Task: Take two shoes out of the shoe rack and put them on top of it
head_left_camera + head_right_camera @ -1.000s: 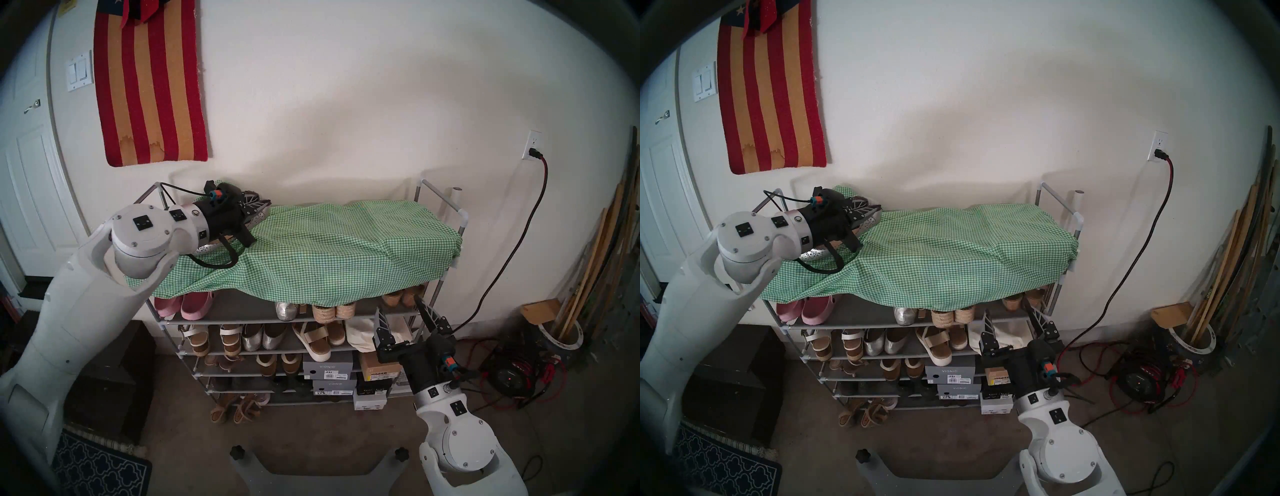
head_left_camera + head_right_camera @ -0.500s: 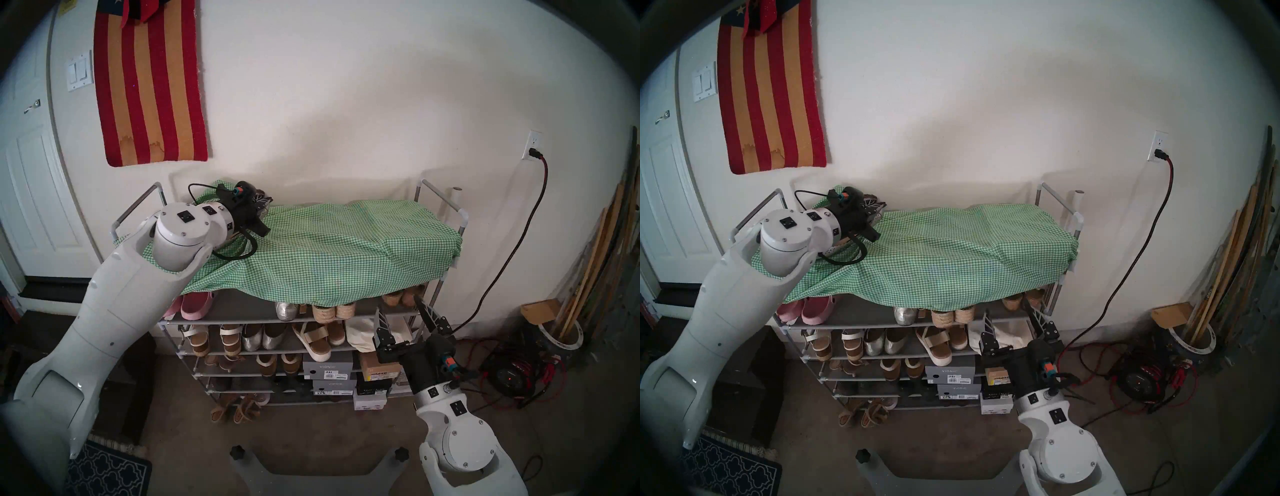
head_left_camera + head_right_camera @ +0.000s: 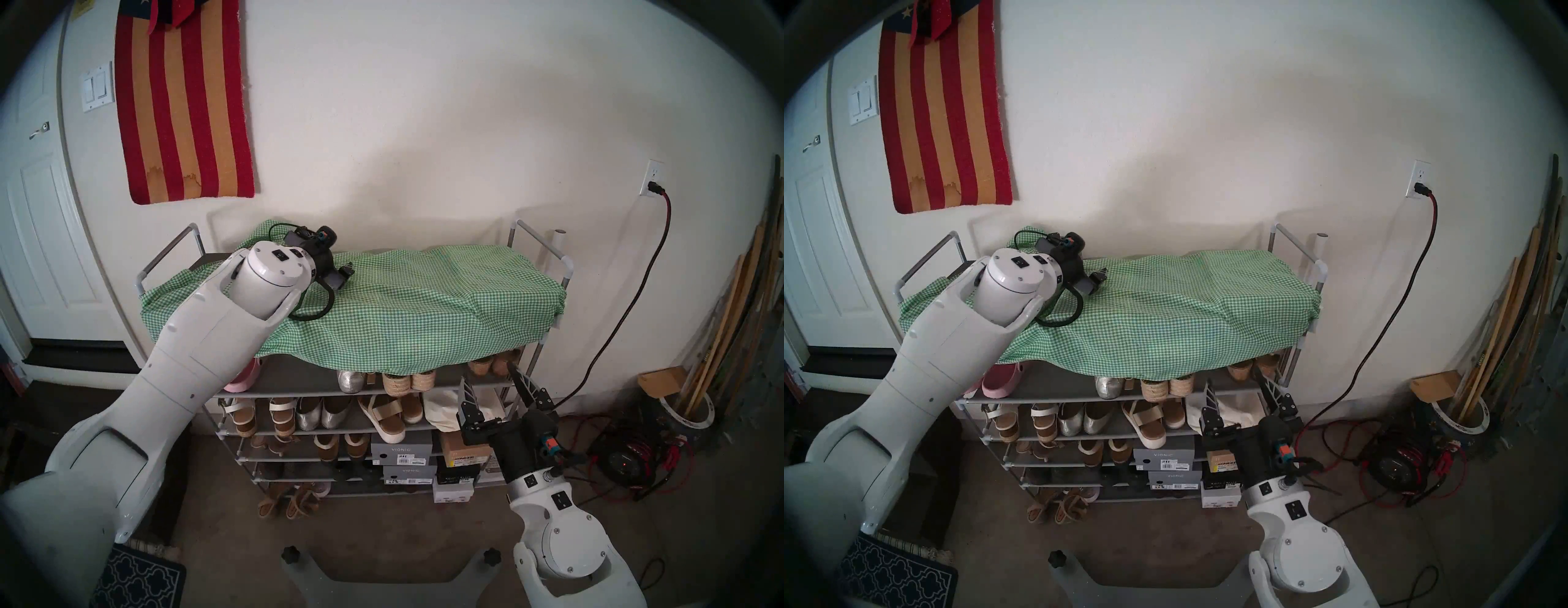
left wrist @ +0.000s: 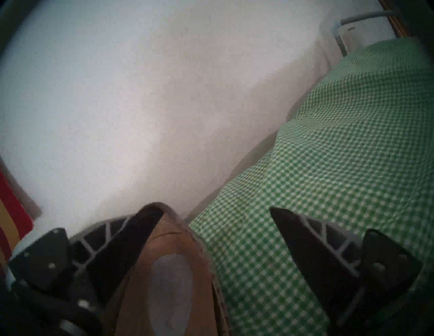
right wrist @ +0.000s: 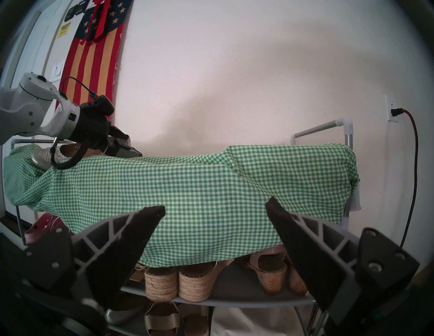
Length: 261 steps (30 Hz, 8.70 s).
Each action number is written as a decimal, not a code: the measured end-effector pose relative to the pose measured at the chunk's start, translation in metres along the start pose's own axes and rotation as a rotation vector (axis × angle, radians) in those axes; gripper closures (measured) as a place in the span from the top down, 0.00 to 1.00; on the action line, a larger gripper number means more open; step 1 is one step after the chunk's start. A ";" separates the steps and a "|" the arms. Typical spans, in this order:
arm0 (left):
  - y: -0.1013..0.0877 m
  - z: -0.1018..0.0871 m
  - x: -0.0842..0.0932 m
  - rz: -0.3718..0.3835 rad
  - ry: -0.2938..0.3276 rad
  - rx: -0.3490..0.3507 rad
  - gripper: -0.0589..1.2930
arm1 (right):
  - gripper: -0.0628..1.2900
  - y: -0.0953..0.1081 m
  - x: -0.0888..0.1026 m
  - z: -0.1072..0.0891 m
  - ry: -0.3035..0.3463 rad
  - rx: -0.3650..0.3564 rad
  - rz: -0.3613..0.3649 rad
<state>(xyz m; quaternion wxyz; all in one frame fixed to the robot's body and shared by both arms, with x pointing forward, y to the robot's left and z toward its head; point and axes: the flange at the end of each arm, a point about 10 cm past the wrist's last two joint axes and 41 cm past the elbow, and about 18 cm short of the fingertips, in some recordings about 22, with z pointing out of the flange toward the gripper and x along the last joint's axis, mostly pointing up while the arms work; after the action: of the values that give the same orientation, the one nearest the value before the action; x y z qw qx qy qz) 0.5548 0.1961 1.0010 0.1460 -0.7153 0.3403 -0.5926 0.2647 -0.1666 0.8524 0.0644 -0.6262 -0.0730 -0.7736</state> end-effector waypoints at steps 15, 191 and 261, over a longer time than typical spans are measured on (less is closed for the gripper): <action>-0.060 -0.009 -0.006 0.224 -0.131 -0.056 0.98 | 0.95 0.000 0.000 0.000 0.001 0.000 0.000; -0.136 -0.224 -0.147 -0.407 -0.019 -0.246 0.03 | 0.95 0.000 0.000 0.001 0.002 0.000 0.001; -0.112 -0.339 -0.167 -0.376 0.384 0.635 0.03 | 0.95 0.000 0.000 0.001 0.002 0.000 0.000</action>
<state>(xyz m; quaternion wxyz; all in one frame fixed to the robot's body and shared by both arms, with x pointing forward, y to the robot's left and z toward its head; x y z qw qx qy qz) 0.2582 0.4530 1.0310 0.1823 -0.5608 0.0250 -0.8073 0.2653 -0.1665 0.8529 0.0645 -0.6254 -0.0727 -0.7742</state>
